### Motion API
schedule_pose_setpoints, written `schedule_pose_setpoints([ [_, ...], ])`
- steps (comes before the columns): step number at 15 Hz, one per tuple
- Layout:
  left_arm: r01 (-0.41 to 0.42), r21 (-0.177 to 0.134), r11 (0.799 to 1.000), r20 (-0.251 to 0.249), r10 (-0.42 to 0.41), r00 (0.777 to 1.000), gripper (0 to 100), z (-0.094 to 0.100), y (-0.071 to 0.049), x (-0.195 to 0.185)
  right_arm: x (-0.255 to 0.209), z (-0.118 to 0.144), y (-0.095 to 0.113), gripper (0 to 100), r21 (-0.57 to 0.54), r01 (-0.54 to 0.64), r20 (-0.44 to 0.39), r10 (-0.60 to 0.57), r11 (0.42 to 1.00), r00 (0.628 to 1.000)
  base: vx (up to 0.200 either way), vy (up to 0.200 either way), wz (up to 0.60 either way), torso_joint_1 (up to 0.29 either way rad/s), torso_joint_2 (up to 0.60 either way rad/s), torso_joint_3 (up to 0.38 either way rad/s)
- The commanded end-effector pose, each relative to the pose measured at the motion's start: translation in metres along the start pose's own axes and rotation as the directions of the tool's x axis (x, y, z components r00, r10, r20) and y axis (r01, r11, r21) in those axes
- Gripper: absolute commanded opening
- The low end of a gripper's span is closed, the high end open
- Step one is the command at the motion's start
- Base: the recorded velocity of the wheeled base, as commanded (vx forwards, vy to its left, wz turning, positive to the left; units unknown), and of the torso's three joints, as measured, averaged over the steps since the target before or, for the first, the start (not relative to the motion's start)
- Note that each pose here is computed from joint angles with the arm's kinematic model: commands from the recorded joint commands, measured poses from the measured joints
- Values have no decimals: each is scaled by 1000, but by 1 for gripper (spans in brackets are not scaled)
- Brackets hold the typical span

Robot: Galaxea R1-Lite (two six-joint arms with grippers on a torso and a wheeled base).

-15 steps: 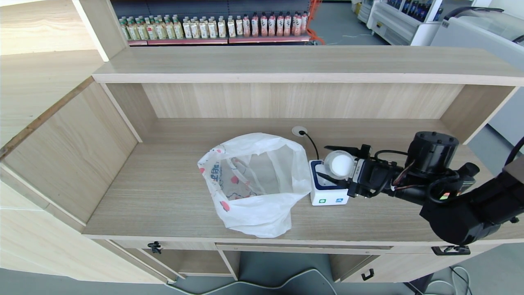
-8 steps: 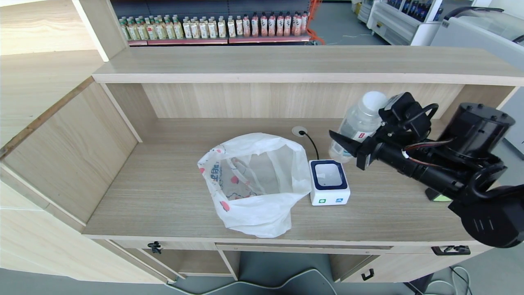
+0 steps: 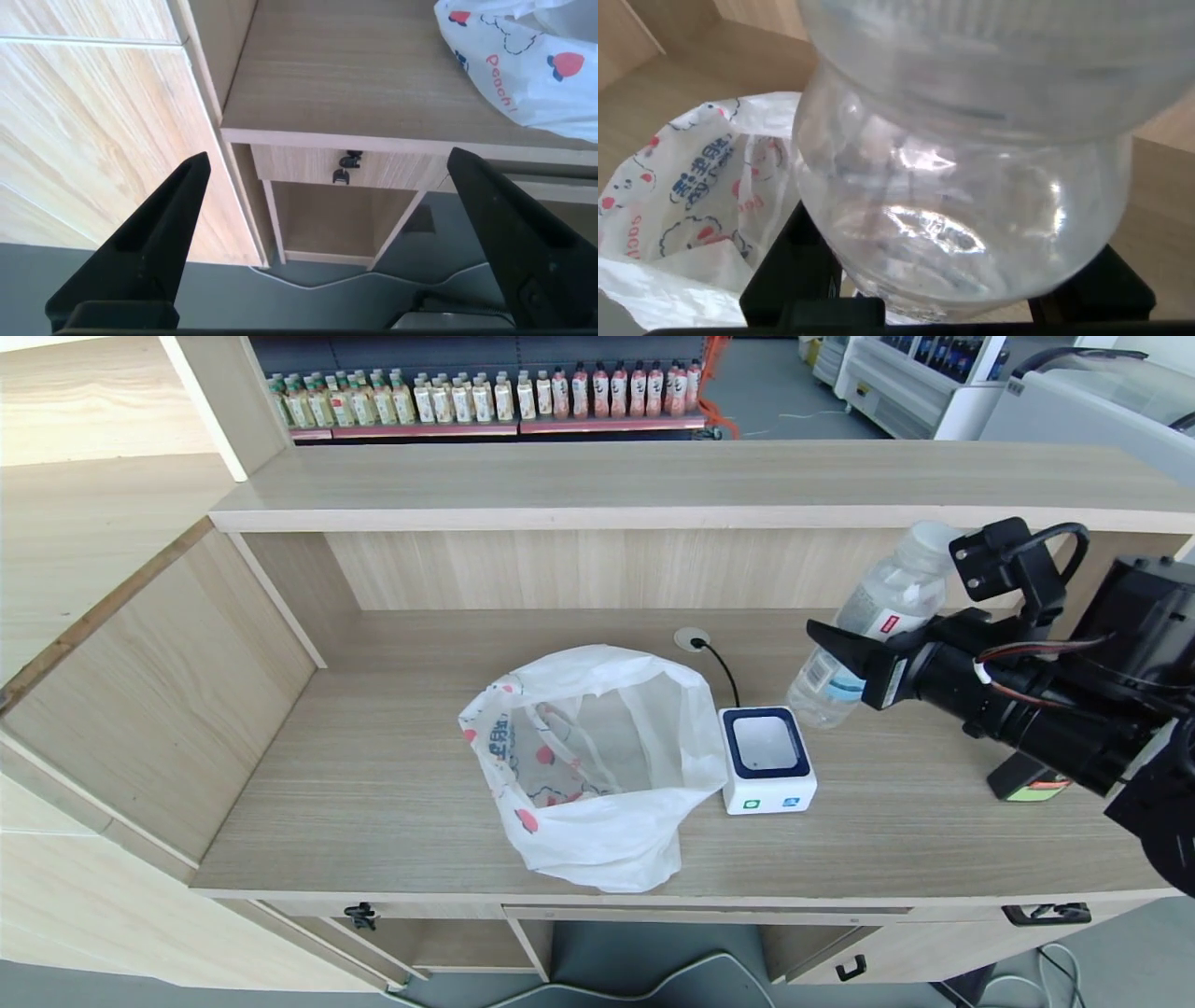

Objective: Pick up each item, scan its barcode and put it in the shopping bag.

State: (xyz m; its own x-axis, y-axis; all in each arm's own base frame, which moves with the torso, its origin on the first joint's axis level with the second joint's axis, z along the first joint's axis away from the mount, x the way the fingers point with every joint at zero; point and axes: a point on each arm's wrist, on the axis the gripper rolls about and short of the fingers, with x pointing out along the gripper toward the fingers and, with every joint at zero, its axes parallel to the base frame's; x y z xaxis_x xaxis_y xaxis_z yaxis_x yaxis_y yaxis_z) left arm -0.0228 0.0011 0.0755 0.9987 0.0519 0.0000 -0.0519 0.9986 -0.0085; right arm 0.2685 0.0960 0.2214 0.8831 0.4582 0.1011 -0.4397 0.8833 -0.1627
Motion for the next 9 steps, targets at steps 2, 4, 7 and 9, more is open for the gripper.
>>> schedule_pose_setpoints([
  [2,-2,-1,1000,2,2,1000,100,0,0,0,9,-9,1,0,26,-10,-23,10,1000,1000,0,200,0,10,7,2],
  [4,-2,1,1000,2,2,1000,100,0,0,0,23,-12,0,0,95,-10,-21,12,995,1000,0,200,0,-5,2,5],
  [7,-2,2,1000,2,2,1000,100,0,0,0,42,-26,0,0,118,-35,-41,40,992,998,0,200,0,5,5,5],
  [9,-2,2,1000,2,2,1000,100,0,0,0,55,-35,1,0,126,-100,-42,106,987,993,0,0,0,0,0,0],
])
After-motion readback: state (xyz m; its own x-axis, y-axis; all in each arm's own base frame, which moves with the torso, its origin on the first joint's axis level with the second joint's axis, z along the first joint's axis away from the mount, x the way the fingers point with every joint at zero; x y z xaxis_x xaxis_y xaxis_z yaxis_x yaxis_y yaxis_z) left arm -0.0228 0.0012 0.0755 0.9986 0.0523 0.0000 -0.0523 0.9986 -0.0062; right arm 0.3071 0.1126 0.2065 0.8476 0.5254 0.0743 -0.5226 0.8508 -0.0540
